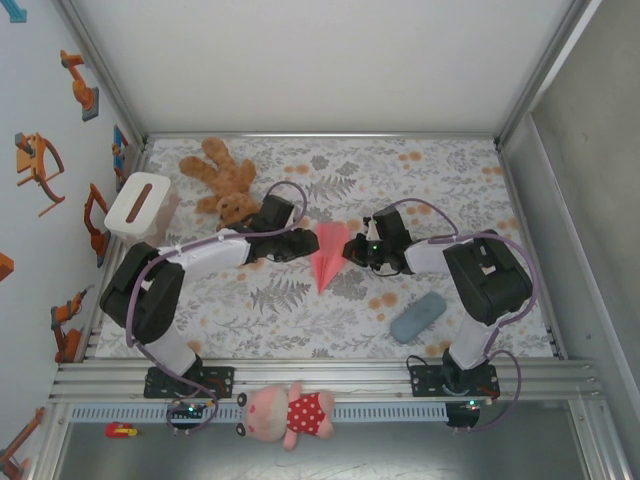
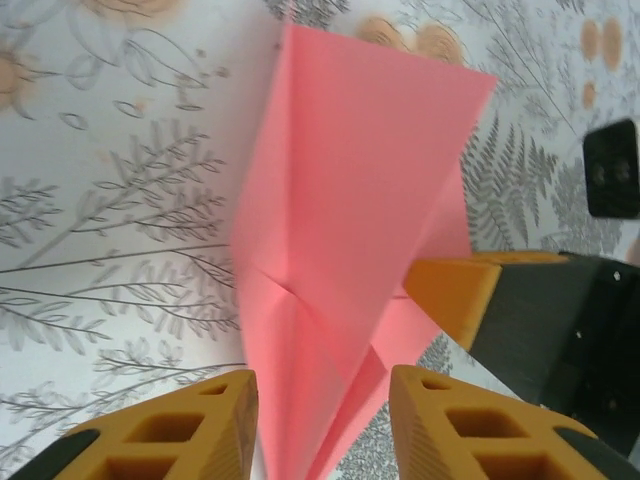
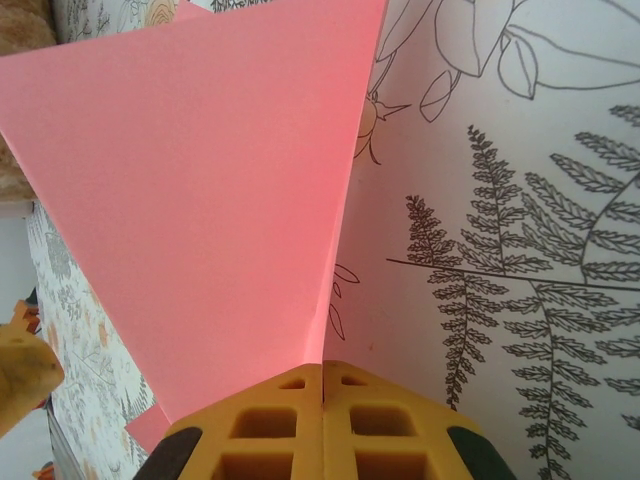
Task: Fold a paper plane with a square sheet of paper (pick it up from the middle)
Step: Move the paper plane to the top-center of the table.
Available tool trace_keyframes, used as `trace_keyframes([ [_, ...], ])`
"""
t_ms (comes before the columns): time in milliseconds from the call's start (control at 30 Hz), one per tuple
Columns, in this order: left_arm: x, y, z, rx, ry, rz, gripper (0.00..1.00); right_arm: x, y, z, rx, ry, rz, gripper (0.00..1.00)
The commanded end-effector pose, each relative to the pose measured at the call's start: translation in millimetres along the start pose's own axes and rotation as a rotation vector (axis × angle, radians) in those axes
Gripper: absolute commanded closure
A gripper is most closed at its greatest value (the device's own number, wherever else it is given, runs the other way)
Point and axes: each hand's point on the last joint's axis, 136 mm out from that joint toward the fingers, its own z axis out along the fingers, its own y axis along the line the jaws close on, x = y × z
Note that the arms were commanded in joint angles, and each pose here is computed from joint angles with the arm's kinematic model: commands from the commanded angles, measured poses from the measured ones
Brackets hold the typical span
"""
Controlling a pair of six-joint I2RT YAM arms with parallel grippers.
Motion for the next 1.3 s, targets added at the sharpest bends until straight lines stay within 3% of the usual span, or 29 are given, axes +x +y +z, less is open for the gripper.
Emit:
trace_keyframes([
  [0, 12, -3, 6, -0.023, 0.030, 0.054, 0.59, -4, 2, 2, -0.016, -0.003, 0.000, 1.00],
  [500, 29, -13, 33, -0.080, 0.116, 0.117, 0.57, -4, 1, 2, -0.014, -0.001, 0.006, 1.00],
  [800, 38, 0, 40, -0.251, 0.131, 0.203, 0.57, -4, 1, 3, -0.011, 0.001, 0.008, 1.00],
  [1267, 41, 1, 53, -0.338, 0.138, 0.255, 0.70, -5, 4, 2, -0.031, -0.005, 0.016, 1.00],
])
